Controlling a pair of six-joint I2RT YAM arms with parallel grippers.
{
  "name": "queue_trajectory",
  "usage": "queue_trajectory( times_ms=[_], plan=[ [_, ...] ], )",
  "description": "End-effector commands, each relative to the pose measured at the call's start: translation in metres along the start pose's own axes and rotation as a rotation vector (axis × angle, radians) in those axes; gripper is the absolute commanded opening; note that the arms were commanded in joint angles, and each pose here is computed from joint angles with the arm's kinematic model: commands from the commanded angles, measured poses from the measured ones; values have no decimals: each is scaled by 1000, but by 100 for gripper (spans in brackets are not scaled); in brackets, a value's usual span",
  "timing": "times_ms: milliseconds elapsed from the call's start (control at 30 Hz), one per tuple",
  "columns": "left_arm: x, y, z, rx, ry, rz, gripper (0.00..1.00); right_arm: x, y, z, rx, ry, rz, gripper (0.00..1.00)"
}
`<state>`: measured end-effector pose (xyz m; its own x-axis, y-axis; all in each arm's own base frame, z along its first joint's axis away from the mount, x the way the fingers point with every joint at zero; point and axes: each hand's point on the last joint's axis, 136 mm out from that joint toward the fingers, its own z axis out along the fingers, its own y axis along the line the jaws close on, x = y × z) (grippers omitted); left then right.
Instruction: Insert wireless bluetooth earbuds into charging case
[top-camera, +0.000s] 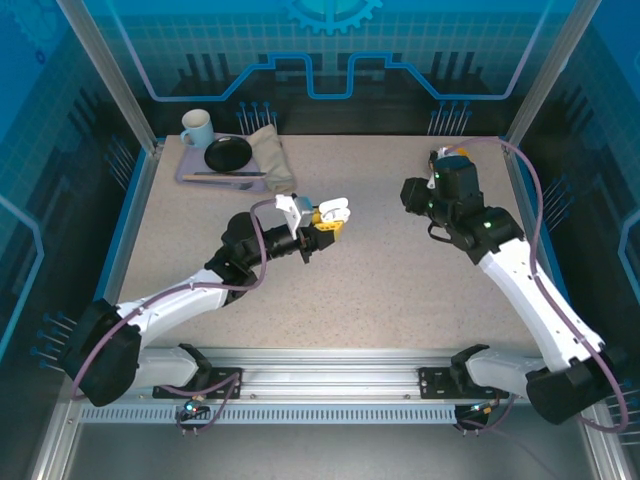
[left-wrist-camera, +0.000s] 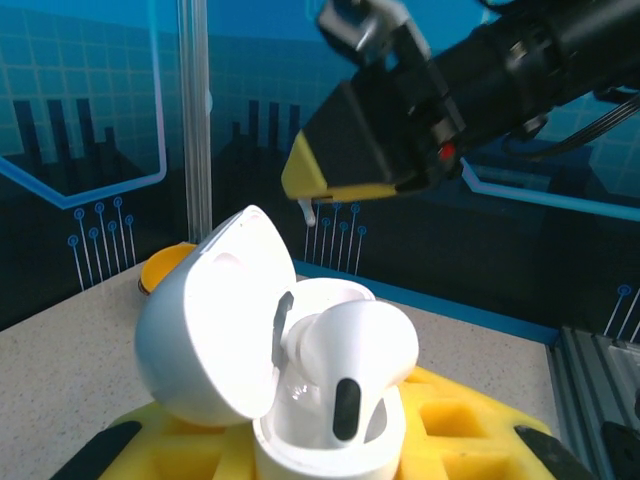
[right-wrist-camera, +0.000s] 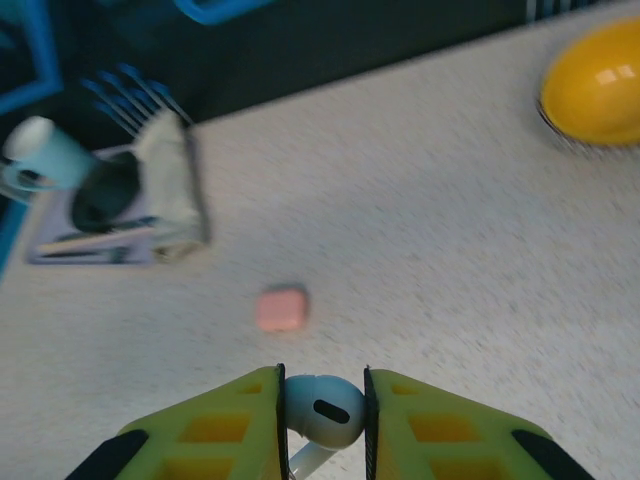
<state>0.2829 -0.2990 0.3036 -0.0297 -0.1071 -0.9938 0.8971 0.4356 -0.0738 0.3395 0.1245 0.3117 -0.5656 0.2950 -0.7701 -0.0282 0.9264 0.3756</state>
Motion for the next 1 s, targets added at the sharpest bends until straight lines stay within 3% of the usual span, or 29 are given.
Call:
queue_trajectory(
  times_ms=[0,433,967],
  plan=[
    [-16,-2,7,39,-30,-12,0,-29,48,-30,-195,-115,-104,24],
    [-26,2,25,59,-32,-93,0,-30,123,-79,-478,-250,-323,24],
    [-31,2,28,61,-45,-96,0,3,140,-64,-524,-197,-467,24]
  ],
)
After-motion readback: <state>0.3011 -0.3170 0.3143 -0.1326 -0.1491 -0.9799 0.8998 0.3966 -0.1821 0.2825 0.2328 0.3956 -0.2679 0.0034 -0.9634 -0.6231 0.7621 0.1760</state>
